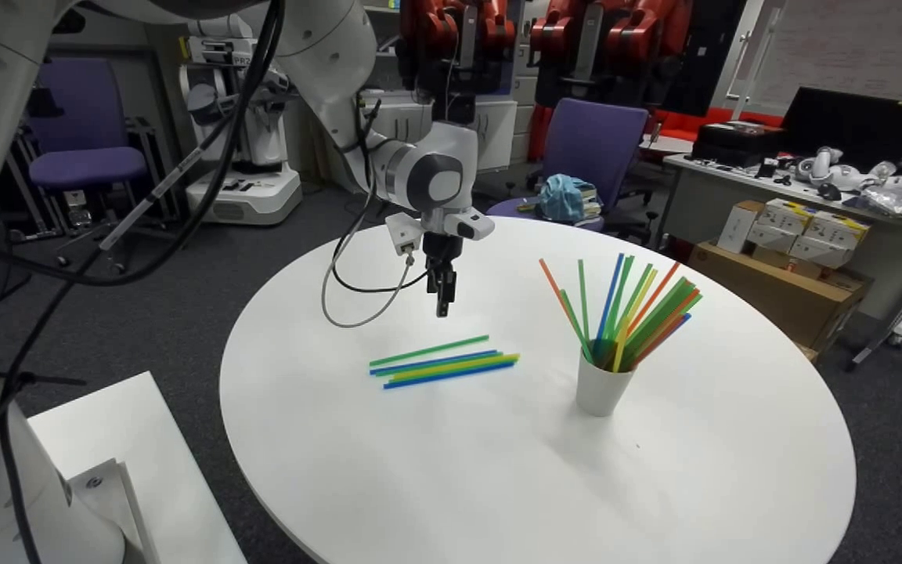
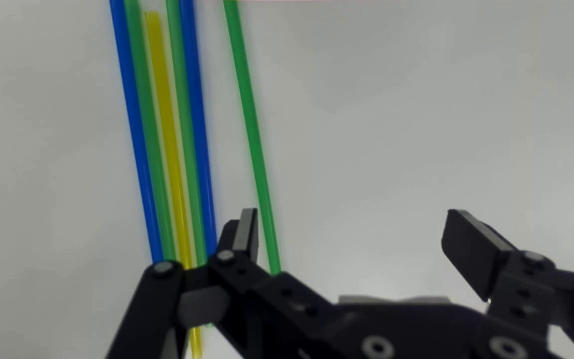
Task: Put the straw inside the mug
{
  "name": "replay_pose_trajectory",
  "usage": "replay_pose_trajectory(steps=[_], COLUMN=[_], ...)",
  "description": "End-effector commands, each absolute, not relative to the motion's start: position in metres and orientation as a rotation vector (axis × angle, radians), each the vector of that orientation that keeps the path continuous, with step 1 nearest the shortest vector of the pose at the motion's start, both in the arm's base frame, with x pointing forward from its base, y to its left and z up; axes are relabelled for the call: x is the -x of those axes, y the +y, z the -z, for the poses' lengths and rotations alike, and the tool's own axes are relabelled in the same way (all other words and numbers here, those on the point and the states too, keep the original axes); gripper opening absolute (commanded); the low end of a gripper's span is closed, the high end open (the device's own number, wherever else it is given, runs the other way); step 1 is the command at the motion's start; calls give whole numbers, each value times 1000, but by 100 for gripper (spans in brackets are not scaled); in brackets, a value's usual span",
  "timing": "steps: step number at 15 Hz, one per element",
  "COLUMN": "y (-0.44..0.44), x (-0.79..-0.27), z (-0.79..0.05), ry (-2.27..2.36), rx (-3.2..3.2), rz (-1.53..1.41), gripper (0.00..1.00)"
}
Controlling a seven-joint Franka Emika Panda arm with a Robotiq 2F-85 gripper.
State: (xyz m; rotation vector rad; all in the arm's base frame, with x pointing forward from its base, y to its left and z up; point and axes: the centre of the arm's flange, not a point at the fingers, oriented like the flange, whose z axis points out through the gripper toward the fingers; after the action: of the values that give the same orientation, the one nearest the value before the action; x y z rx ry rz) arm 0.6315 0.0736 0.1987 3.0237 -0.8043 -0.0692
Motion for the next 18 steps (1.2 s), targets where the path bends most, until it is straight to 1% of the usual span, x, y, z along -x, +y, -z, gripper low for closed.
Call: replay_pose_trajectory(steps=[1,8,18], y=[77,67,59], x=[-635,-640,-652], z=[-181,-153,-134], ry=[-796,-803,-798], rx=[-2994,-2972,-2993], rz=[97,142,177], gripper=[100,100,100])
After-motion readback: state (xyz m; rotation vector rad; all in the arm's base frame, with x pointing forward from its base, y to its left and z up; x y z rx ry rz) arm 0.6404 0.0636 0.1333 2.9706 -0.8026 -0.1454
